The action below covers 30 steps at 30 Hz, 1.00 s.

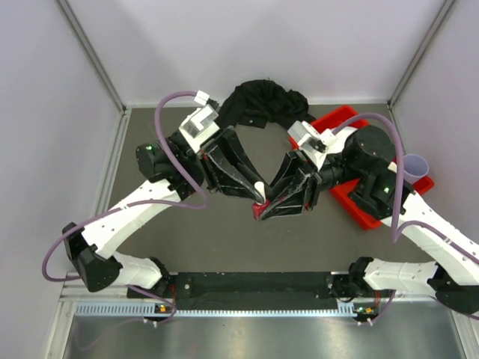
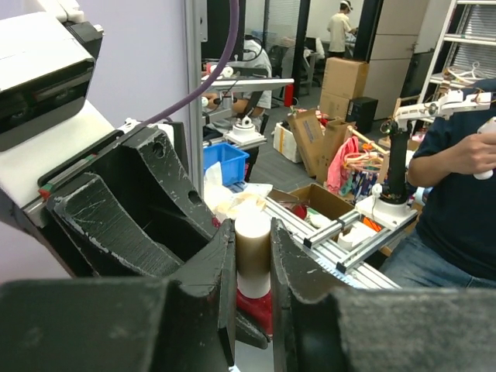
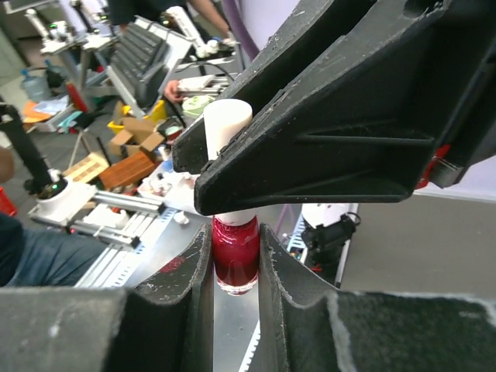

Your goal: Paint the nails

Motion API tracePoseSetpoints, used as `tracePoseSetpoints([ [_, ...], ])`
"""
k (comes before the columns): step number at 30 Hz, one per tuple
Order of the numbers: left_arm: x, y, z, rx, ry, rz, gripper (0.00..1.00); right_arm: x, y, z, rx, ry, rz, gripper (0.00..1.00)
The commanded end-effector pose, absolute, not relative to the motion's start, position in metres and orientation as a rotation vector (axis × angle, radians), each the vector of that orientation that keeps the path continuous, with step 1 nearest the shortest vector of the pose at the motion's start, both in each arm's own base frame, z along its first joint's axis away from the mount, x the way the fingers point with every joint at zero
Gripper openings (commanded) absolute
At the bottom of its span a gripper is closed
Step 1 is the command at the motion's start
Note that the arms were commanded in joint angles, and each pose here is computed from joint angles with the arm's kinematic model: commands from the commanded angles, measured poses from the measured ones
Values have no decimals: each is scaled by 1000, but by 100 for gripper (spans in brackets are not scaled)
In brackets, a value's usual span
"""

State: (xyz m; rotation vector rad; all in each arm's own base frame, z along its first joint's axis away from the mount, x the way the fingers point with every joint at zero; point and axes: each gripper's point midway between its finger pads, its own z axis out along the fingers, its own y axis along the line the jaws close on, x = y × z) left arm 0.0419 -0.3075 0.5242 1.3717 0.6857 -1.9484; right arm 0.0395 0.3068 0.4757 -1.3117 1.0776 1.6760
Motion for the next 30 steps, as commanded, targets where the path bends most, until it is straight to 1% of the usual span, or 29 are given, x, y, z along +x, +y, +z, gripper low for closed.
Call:
tracePoseSetpoints([
  [1, 30, -306, 478, 1663, 792, -1902, 3, 45, 305, 535, -1191, 843, 1625, 0],
  [2, 36, -309, 480, 1650, 756, -1851, 8, 50, 307, 530, -1194, 880, 1605, 0],
  [3, 48, -309, 481, 1613, 841, -1849, 18, 52, 308, 529, -1193, 894, 1589, 0],
  [4, 53, -306, 490, 1554, 851, -1816, 36, 55, 308, 529, -1190, 889, 1554, 0],
  [5, 62, -304, 493, 1523, 821, -1747, 44, 58, 310, 522, -1195, 937, 1545, 0],
  [7, 87, -297, 498, 1417, 888, -1651, 61, 66, 311, 515, -1189, 975, 1492, 0],
  [10, 116, -287, 507, 1288, 951, -1553, 71, 77, 314, 502, -1190, 1038, 1428, 0],
  [12, 128, -282, 510, 1241, 972, -1518, 74, 84, 315, 492, -1191, 1090, 1393, 0],
  [13, 131, -280, 512, 1231, 974, -1503, 80, 90, 315, 490, -1180, 1096, 1358, 0],
  [14, 138, -279, 511, 1196, 1006, -1488, 99, 93, 316, 488, -1176, 1111, 1341, 0],
  [16, 150, -277, 510, 1157, 1024, -1408, 99, 100, 314, 481, -1163, 1149, 1294, 0],
  [17, 157, -277, 502, 1122, 1099, -1400, 99, 102, 314, 480, -1159, 1156, 1280, 0],
  [18, 172, -275, 507, 1035, 1133, -1332, 99, 104, 313, 476, -1161, 1171, 1262, 0],
  [23, 198, -263, 514, 830, 1201, -1202, 99, 126, 307, 468, -1082, 1270, 1142, 0],
  [26, 205, -255, 524, 697, 1229, -1194, 93, 149, 303, 458, -1008, 1364, 1039, 0],
  [27, 207, -254, 525, 666, 1240, -1199, 88, 154, 301, 462, -984, 1373, 1013, 0],
  [30, 209, -254, 527, 590, 1266, -1257, 84, 174, 299, 454, -913, 1453, 932, 0],
])
